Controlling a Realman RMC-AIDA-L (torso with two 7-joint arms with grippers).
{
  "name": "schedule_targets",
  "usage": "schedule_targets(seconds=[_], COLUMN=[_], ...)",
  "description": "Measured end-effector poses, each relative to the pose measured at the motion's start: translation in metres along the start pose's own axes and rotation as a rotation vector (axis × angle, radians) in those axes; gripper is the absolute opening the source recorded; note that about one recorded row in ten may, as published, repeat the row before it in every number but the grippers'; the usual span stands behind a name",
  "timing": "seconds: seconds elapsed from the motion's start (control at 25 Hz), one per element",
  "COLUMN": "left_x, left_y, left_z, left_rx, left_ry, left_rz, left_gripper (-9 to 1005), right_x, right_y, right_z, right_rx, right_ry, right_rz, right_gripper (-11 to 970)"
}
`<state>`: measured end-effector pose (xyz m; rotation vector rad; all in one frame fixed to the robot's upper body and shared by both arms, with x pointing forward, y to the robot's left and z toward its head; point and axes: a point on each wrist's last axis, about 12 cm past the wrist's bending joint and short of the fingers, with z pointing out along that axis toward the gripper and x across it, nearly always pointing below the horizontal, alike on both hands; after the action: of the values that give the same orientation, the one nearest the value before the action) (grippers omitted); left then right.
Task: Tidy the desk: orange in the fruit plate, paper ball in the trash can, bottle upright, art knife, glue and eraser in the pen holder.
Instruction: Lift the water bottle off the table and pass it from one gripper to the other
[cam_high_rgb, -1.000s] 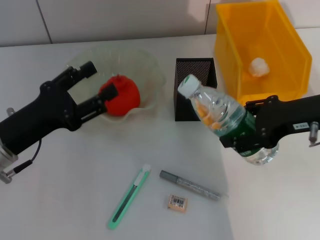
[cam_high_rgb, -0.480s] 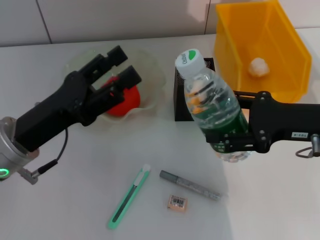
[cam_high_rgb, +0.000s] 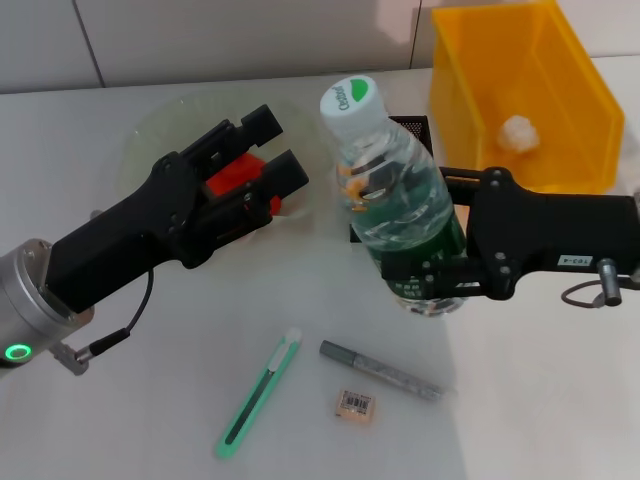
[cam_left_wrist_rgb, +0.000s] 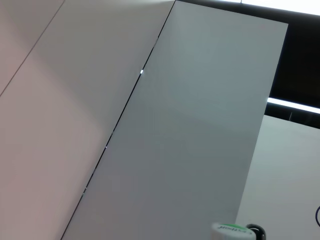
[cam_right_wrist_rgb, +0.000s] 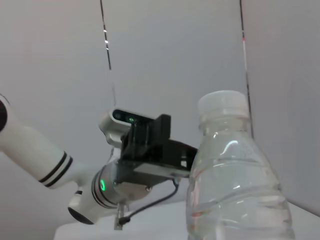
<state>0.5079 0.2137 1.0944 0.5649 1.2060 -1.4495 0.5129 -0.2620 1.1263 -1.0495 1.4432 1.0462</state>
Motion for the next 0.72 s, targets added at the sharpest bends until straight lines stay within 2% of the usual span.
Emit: schedule_targets(seconds=[0.56, 0.72], left_x=[0.004, 0.003], left_y=[-0.003, -0.003], left_z=[0.001, 0.003], left_rx=[0.024, 0.033], left_ry=[0.019, 0.015], left_rz=[0.030, 0.034], left_gripper=[680, 677], right_x=[0.003, 0.005], right_y=[-0.005, -0.005], right_z=[0.034, 0.037], right_rx=[-0.107, -0.113], right_ry=[0.004, 0.006], right_rz=[0.047, 0.055], right_gripper=[778, 780])
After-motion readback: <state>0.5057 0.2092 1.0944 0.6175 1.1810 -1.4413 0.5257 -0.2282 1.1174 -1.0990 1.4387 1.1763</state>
